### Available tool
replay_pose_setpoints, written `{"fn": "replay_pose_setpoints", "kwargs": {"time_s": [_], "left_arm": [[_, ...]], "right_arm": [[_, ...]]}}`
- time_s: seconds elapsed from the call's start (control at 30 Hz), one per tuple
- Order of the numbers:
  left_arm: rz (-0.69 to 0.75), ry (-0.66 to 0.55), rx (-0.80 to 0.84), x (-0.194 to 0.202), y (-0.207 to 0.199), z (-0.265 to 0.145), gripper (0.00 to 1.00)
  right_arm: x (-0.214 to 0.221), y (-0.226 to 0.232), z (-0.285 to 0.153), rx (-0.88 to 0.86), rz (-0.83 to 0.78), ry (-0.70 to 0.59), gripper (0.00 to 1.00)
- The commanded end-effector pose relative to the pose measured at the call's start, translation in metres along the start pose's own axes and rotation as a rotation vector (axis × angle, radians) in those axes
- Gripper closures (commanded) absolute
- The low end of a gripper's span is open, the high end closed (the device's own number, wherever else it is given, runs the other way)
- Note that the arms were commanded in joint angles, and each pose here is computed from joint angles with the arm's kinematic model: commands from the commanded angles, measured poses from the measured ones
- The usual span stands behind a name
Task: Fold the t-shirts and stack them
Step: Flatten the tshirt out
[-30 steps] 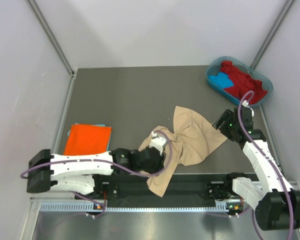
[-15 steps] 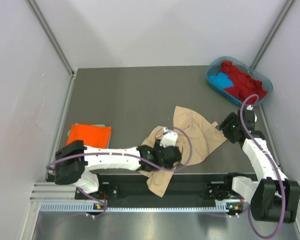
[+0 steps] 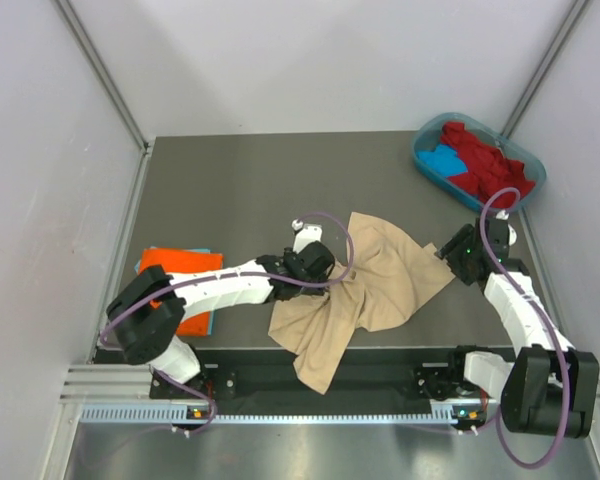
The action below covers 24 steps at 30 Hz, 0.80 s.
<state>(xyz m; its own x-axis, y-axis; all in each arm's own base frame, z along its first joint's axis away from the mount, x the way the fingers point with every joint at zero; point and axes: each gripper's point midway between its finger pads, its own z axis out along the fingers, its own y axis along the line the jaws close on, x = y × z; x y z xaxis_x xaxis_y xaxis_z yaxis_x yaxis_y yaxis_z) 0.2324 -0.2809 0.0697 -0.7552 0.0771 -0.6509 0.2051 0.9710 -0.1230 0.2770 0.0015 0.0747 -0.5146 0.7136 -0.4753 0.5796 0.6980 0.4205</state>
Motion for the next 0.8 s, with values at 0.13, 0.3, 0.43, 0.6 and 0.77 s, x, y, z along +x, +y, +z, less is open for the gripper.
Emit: {"fn": "replay_pose_setpoints", "kwargs": {"time_s": [0.13,0.3,0.43,0.6,0.77], "left_arm": [[-0.076,0.012,-0.034,-0.024,0.009,0.042,0.42],[-0.051,-0.026,-0.057,-0.051,0.007,0.063,0.64],[-0.075,-0.045,-0.069,-0.084,0.019,0.087,1.0],[-0.09,-0.11,-0.088,-0.171,0.034,0.113,1.0],[-0.15,-0.164,-0.099,-0.234,0.058,0.112,1.0]], "right_arm": [[-0.032,0.017,-0.014,-0.056,0.012,-0.118,0.39],[-0.032,0.02,-0.016,-0.074,0.006,-0.118,0.41],[-0.036,0.016,-0.017,-0.047,-0.003,-0.129,0.45],[-0.036,0.012,-0.015,0.005,0.037,-0.109,0.37],[-0.04,0.013,-0.02,0.015,0.038,-0.116,0.39]]}}
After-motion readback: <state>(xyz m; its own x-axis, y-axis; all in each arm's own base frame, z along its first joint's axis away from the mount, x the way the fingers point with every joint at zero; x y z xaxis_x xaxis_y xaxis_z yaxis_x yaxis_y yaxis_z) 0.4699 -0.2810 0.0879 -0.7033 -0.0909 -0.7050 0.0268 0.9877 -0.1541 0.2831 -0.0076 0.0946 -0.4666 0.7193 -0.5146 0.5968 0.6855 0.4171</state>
